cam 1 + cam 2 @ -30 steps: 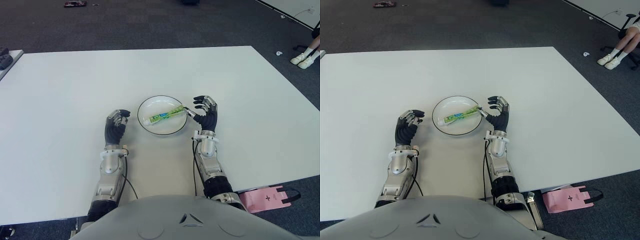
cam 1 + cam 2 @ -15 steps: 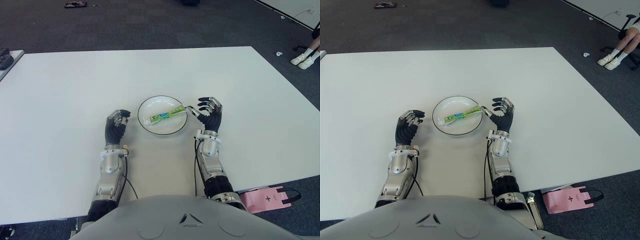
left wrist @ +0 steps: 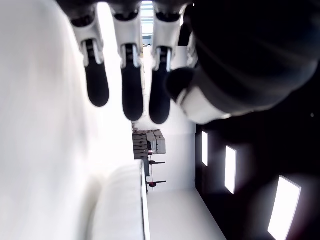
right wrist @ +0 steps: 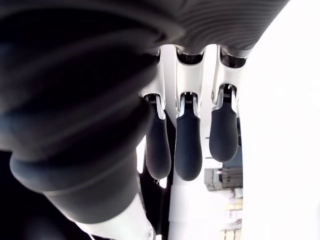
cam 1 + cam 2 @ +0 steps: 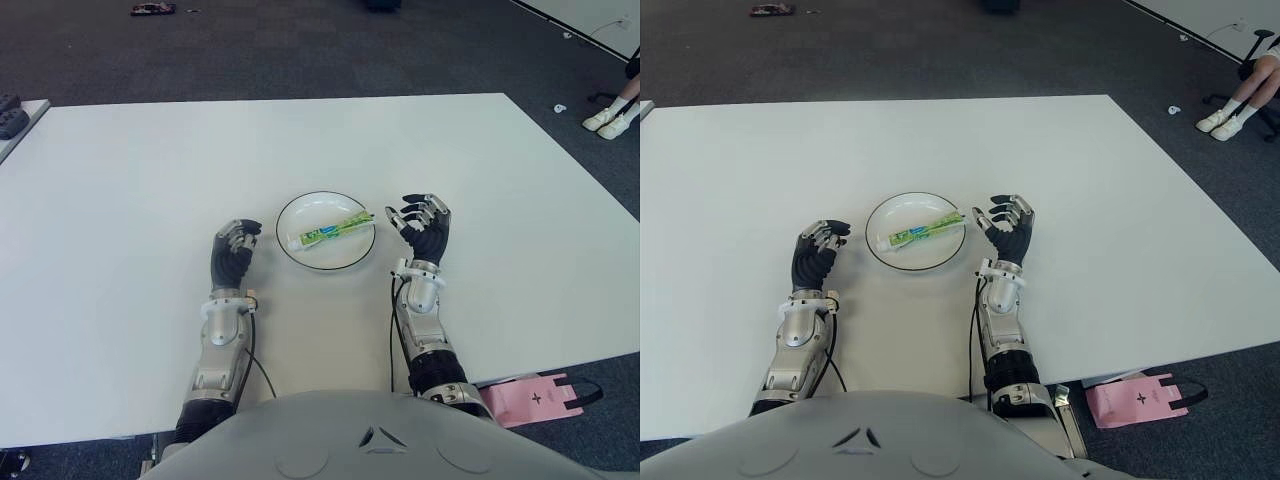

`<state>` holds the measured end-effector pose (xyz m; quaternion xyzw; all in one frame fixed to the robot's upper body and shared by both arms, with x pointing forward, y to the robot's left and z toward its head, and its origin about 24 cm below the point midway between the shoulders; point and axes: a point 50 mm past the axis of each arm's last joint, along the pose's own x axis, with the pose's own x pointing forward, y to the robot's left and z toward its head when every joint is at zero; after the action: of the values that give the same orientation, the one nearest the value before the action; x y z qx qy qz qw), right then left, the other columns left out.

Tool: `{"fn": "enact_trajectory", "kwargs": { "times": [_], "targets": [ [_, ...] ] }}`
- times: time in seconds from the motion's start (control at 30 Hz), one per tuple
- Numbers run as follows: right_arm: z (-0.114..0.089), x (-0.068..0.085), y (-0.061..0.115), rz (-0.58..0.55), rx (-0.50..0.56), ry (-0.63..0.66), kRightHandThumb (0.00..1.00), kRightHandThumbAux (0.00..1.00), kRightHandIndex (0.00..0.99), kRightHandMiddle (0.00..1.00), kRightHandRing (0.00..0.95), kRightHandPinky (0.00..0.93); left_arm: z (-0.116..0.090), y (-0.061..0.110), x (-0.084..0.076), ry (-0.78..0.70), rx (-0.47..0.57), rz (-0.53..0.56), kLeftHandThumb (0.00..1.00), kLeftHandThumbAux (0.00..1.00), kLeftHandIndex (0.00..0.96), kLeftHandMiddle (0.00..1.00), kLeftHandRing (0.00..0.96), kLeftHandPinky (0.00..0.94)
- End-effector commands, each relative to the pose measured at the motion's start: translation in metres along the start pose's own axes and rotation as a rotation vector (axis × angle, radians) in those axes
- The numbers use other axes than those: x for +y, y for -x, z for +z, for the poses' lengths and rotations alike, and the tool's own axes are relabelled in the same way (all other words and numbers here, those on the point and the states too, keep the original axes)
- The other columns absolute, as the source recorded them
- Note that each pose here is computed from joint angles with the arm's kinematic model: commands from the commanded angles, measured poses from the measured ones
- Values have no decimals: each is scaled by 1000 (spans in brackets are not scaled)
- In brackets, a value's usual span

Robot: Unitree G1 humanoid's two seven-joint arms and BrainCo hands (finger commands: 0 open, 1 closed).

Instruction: Put the toothpaste on the table into the plate.

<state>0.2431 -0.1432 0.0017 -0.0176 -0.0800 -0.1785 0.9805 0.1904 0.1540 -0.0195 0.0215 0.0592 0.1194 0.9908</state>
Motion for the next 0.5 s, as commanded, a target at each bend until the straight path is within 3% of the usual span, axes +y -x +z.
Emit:
{"fn": "enact_trajectory", "kwargs": {
  "times": [0.03, 0.17, 0.37, 0.4, 0.43, 0.5],
  "targets": [
    [-29, -7, 26, -3, 172, 29, 126, 998, 513, 494, 546, 569, -13, 7, 0, -8, 80, -1, 708, 719, 420, 398, 372, 362],
    [-33, -8, 27, 20, 204, 47, 129, 998, 499, 494, 533, 538, -13, 7, 0, -7, 80, -2, 708, 718, 419, 398, 371, 369],
    [-40, -12, 29, 80, 333, 132, 159, 998, 469, 489, 512, 519, -13, 7, -1, -6, 78, -4, 708, 718, 419, 399, 372, 367],
    [-40, -12, 29, 86, 348, 139, 351, 904, 452, 489, 508, 512, -13, 7, -1, -6, 78, -4, 708, 718, 419, 398, 371, 365],
    [-40, -12, 30, 92, 362, 145, 475, 844, 441, 489, 505, 508, -13, 7, -1, -6, 78, -5, 708, 718, 419, 398, 371, 364],
    [-40, -13, 30, 103, 384, 154, 584, 791, 432, 490, 502, 502, -13, 7, -1, -6, 78, -6, 708, 718, 419, 398, 370, 363]
  ]
}}
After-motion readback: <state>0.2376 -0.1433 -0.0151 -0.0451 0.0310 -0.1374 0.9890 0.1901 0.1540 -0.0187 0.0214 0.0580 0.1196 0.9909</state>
